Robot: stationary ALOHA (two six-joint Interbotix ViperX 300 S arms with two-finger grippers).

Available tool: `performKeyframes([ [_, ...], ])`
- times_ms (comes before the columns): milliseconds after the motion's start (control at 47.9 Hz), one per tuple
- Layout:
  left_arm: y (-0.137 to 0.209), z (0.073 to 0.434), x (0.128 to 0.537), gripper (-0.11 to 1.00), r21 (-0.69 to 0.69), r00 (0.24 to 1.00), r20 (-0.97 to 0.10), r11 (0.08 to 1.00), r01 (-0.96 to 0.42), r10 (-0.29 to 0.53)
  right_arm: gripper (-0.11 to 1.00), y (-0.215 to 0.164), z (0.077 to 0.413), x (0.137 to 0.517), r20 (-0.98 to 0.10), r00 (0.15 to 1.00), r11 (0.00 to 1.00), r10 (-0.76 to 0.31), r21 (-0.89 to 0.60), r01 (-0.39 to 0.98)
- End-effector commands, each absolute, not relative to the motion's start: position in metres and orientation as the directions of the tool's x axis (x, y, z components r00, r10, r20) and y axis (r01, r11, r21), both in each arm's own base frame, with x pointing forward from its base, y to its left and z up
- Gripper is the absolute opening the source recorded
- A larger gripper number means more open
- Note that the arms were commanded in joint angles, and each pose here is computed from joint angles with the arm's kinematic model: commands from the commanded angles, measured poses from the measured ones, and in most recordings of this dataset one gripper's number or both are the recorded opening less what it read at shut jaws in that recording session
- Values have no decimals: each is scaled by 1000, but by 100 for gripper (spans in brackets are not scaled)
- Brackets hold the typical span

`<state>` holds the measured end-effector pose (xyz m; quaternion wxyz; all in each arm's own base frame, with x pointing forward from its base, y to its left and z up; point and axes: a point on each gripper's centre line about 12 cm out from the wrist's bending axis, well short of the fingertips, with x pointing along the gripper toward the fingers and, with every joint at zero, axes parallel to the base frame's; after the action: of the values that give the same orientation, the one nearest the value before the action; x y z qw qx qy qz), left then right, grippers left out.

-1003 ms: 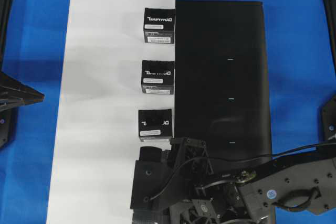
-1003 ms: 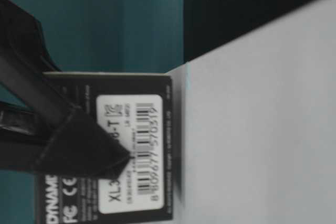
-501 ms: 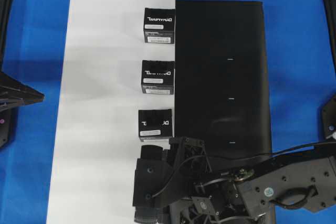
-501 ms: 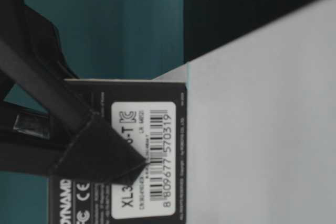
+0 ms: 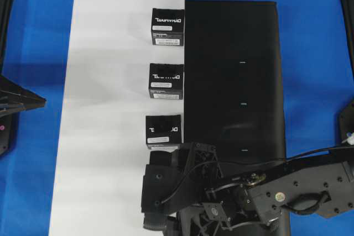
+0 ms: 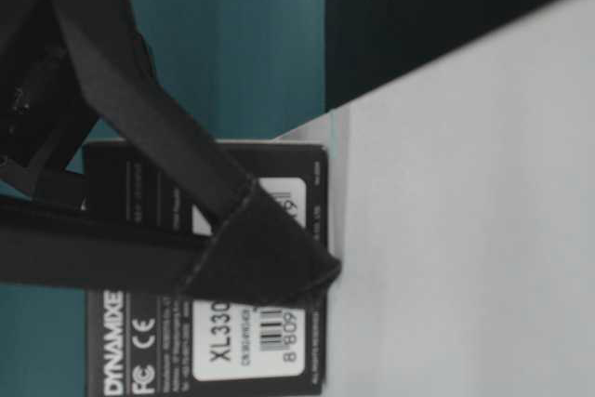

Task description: Place the box from the black base onto the white base.

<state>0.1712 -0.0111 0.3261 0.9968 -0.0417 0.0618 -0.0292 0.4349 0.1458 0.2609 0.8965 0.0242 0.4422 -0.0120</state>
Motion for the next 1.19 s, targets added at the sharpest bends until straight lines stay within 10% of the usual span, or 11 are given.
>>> performKeyframes([
  [0,-11,333,172,-6,-85,993,-104,995,54,-63,99,143,269,436,-778,629,998,5,43,45],
  [1170,-11,336,165,-6,-86,995,-78,995,57,-63,99,59,368,346,-393,918,988,51,153,11],
])
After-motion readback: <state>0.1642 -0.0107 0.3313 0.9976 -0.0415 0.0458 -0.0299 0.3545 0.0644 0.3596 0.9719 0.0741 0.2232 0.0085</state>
